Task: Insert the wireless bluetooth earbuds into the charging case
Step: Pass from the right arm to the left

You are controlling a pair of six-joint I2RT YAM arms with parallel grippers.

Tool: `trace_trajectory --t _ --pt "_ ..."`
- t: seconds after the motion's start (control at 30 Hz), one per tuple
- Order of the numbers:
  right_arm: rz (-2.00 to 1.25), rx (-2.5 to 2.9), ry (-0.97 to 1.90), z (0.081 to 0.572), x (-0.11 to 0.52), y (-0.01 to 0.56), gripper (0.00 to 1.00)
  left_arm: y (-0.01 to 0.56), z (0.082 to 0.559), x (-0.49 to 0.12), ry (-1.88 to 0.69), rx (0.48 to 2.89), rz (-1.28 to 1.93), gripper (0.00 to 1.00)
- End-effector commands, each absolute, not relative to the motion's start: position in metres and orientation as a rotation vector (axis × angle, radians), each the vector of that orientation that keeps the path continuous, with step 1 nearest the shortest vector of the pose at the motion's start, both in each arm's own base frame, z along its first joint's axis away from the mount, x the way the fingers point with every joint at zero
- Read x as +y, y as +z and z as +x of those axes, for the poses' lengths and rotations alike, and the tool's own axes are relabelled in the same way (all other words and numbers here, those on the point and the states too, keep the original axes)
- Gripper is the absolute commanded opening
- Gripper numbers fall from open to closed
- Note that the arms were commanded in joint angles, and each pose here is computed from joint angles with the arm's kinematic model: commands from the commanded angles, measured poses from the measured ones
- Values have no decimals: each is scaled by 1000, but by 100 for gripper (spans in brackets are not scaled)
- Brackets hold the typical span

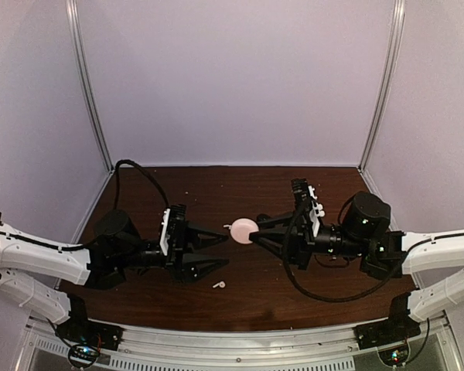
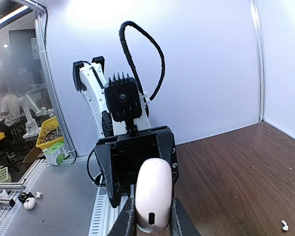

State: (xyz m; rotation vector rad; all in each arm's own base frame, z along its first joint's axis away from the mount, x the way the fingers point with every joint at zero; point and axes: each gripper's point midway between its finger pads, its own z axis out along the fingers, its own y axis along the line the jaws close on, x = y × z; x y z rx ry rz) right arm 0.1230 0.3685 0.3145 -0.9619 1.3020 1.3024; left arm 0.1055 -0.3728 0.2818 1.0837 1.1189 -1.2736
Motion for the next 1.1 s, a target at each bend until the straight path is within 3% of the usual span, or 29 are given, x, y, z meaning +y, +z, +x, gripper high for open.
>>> trace_trajectory --t 0.0,0.6,0.87,1.07 --pt "-910 1246 1328 124 369 327 15 316 101 -381 -1331 1006 1023 53" --pt "-905 1239 1348 117 366 316 16 325 97 -400 -1449 956 971 36" --pt "-899 1243 1345 116 362 313 17 326 97 -405 -1461 946 973 22" --pt "-902 1246 1334 114 357 311 24 322 96 -406 -1449 960 994 4"
